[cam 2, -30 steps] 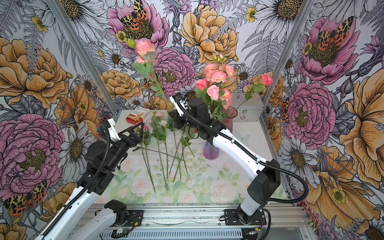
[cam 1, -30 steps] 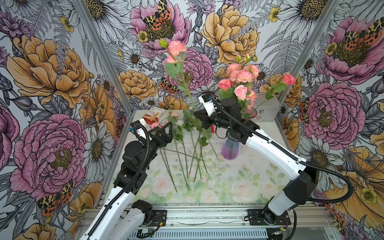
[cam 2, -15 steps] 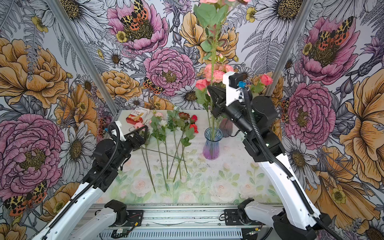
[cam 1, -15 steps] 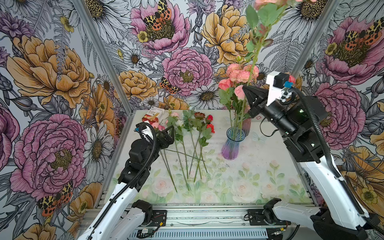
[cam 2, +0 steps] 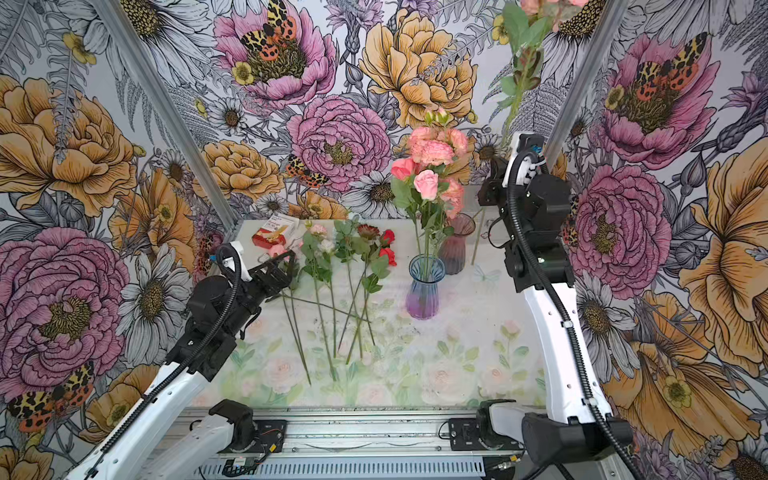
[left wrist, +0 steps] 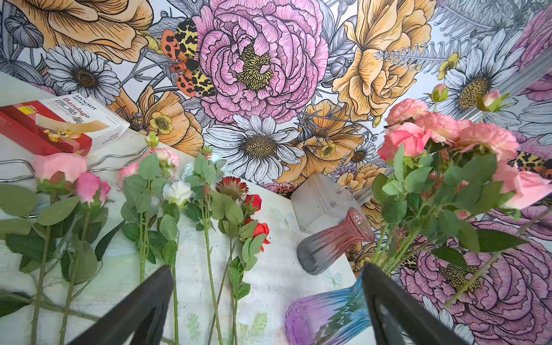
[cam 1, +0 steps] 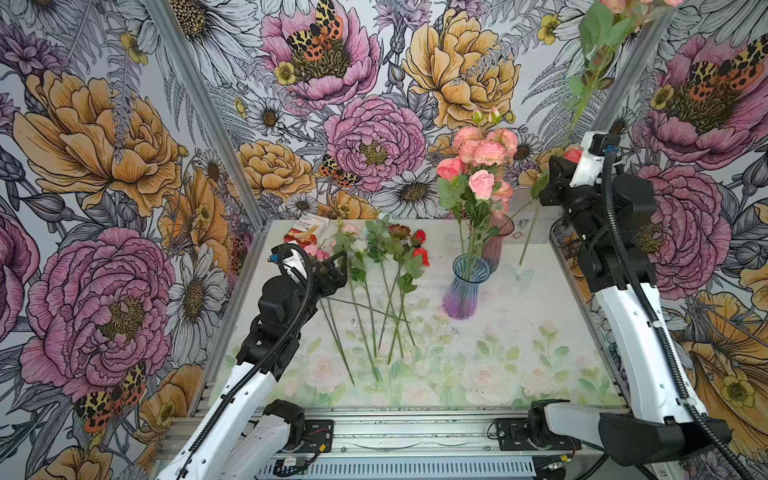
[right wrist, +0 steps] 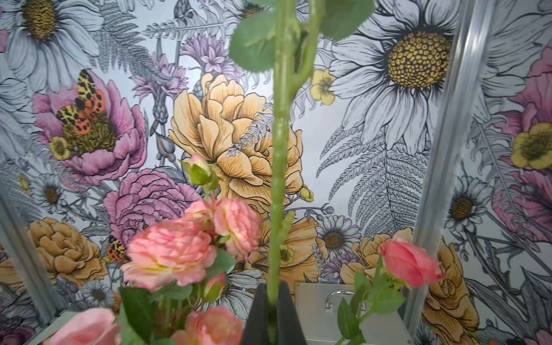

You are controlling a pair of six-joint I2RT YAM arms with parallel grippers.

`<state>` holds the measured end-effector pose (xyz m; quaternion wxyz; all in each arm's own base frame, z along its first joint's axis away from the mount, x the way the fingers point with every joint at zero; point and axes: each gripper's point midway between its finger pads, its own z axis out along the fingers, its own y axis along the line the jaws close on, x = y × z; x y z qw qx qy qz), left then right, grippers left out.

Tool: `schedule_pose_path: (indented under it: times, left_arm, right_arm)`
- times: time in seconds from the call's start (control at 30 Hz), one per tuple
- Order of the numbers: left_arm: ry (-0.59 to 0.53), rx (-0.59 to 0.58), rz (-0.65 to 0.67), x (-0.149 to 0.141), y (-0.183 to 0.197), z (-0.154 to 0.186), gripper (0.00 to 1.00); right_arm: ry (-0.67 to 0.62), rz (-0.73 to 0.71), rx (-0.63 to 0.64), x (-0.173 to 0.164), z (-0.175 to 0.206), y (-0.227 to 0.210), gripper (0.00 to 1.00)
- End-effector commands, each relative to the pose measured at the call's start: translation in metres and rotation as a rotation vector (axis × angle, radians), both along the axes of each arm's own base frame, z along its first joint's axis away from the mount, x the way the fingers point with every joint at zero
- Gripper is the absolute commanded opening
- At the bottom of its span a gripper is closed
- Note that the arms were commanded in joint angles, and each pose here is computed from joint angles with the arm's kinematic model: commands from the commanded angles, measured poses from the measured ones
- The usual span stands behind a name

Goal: Place the pink flowers into the vase
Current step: Place the flower in the vase.

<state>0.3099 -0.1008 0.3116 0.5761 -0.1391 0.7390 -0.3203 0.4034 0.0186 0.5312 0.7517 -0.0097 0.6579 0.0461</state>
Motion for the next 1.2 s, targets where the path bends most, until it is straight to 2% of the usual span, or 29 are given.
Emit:
schedule_pose_path:
  times: [0.0, 0.27, 0.43, 0.7, 1.03, 1.17]
  left_arm:
    - [0.026, 0.013, -0.022, 0.001, -0.001, -0.010, 0.98]
    - [0.086, 0.033, -0.034, 0.008, 0.000, -0.031, 0.99]
    - [0.117, 0.017, -0.039, 0.016, -0.002, -0.045, 0.99]
    - [0.151, 0.008, -0.060, 0.025, -0.009, -0.059, 0.99]
    - [0.157, 0.015, -0.069, 0.025, -0.011, -0.062, 0.99]
    - [0.166, 0.020, -0.073, 0.026, -0.013, -0.065, 0.98]
  right_arm:
    - [-0.136, -0.054, 0.063, 0.013, 0.024, -0.022, 0.00]
    - [-0.169, -0.033, 0.080, 0.077, 0.007, -0.037, 0.00]
    - [-0.197, 0.023, 0.087, 0.095, 0.008, -0.026, 0.00]
    - [-0.190, 0.031, 0.057, 0.121, 0.005, -0.023, 0.00]
    - [-0.151, 0.072, 0.075, 0.163, -0.043, -0.018, 0.00]
    - [-0.128, 0.069, 0.065, 0.170, -0.066, -0.010, 0.00]
